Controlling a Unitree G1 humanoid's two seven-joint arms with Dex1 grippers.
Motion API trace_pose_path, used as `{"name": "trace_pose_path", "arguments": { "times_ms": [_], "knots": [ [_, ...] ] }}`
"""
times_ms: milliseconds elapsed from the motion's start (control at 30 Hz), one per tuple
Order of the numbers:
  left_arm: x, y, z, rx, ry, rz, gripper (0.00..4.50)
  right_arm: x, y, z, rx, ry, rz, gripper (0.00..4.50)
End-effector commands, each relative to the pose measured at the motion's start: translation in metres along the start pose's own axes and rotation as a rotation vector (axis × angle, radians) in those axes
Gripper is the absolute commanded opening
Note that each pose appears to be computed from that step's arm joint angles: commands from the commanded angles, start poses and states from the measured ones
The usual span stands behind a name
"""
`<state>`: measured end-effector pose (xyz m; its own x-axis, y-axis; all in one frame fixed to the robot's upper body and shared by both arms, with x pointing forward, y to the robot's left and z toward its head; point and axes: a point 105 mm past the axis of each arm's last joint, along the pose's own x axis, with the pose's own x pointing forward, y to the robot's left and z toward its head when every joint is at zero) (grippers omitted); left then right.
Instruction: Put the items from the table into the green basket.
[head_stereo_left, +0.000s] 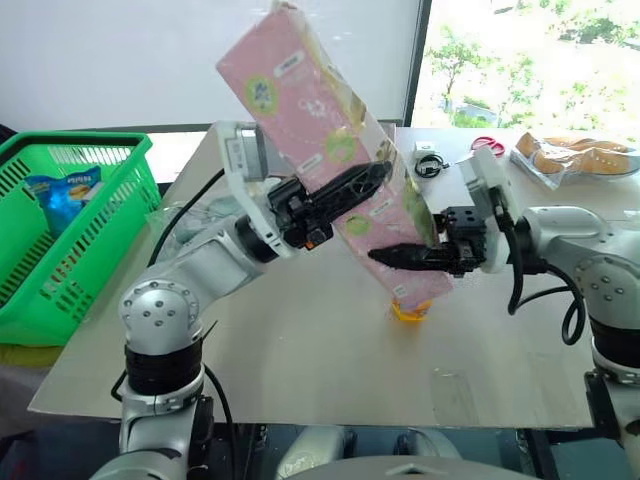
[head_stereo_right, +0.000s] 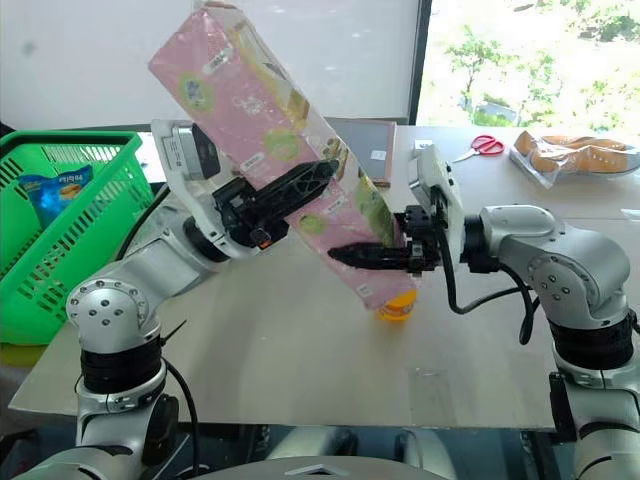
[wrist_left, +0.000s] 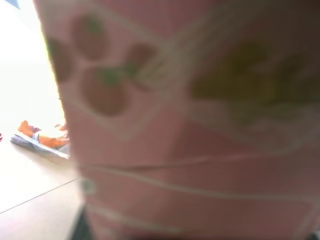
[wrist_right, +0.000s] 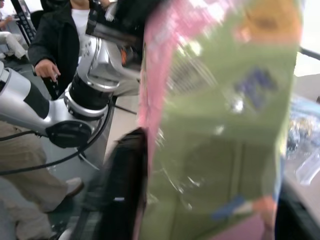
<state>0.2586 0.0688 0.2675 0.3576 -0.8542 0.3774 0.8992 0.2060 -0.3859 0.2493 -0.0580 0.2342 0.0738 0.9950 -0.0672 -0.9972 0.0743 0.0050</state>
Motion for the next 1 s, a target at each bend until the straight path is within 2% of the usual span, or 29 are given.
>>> {"name": "trace_pose_path", "arguments": {
  "times_ms": [33, 67, 200, 333, 567, 700, 833, 1000],
  "knots": [
    [0.000, 0.002, 0.016, 0.066, -0.055, 0.029, 0.49, -0.002, 0.002, 0.007, -0.076, -0.023, -0.017, 3.95],
    [-0.001, 0.004, 0.020, 0.080, -0.065, 0.045, 0.46, -0.003, 0.001, 0.007, -0.091, -0.024, -0.036, 4.40],
    [-0.018, 0.021, 0.043, 0.173, -0.090, 0.153, 0.46, -0.013, -0.011, 0.009, -0.167, -0.011, -0.148, 4.40],
    [-0.046, 0.043, 0.080, 0.275, -0.144, 0.314, 0.46, -0.029, -0.015, 0.017, -0.250, -0.022, -0.248, 4.40],
    [-0.104, 0.100, 0.155, 0.713, -0.208, 0.852, 0.46, -0.037, -0.007, 0.017, -0.342, 0.024, -0.322, 4.40],
    [-0.129, 0.100, 0.202, 0.955, -0.256, 1.029, 0.46, -0.030, -0.006, 0.021, -0.314, -0.027, -0.328, 4.40],
    [-0.148, 0.100, 0.232, 1.231, -0.136, 1.175, 0.46, -0.021, -0.002, 0.025, -0.305, -0.064, -0.289, 4.40],
    [-0.186, 0.103, 0.264, 1.392, -0.064, 1.350, 0.46, -0.011, -0.001, 0.029, -0.293, -0.093, -0.250, 4.40]
  ]
}}
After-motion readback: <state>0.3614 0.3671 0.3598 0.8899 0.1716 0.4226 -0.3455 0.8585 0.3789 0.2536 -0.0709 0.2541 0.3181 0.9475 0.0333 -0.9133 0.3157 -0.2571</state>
